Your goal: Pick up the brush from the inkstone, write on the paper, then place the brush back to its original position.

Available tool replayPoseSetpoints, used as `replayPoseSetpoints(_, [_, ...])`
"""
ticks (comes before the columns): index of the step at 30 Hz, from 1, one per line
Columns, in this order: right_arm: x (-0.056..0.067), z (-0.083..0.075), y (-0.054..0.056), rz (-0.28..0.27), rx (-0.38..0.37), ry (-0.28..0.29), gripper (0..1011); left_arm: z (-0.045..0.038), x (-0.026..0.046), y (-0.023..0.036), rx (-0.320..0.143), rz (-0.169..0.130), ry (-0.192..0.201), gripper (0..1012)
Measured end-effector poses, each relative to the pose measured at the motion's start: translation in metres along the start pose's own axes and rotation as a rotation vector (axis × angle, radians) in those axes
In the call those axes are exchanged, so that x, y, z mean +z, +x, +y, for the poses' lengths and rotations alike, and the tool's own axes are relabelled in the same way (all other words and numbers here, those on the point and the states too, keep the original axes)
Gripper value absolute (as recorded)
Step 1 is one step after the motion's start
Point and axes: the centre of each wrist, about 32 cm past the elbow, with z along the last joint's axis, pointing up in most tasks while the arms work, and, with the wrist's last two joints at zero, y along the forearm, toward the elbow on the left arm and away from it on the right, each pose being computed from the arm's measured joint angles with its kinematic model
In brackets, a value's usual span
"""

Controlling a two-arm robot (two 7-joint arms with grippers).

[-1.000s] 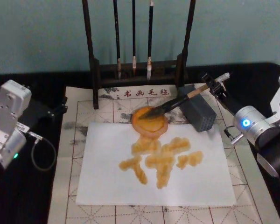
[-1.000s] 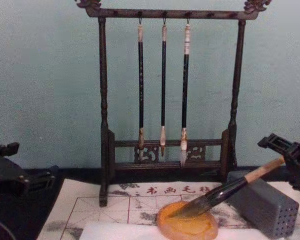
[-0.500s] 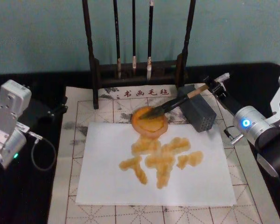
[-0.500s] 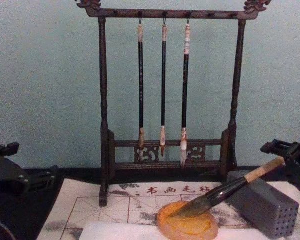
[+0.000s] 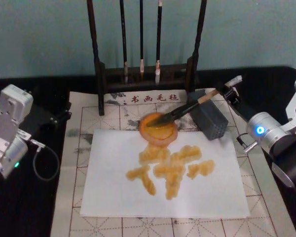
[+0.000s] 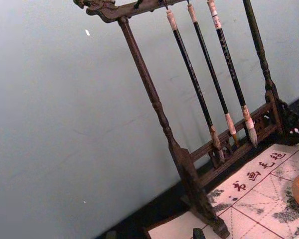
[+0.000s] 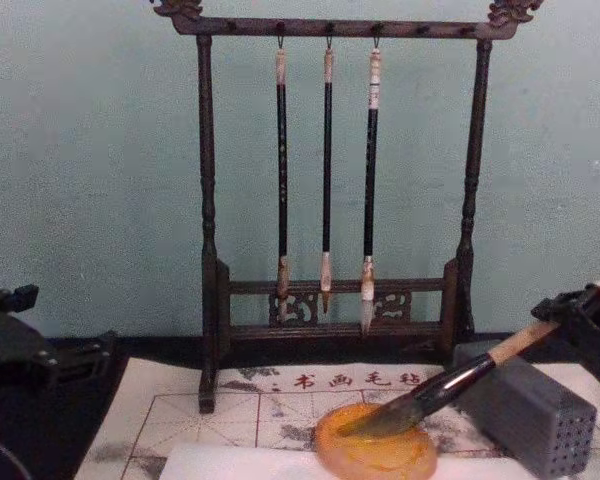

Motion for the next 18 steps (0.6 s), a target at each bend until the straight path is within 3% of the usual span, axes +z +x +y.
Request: replayPoseSetpoints(18, [0.0000,0.0000,0.0000,0.000,0.000,0.000,182,0.0000,0.0000,0.0000,0.000,0.000,0.000,1001])
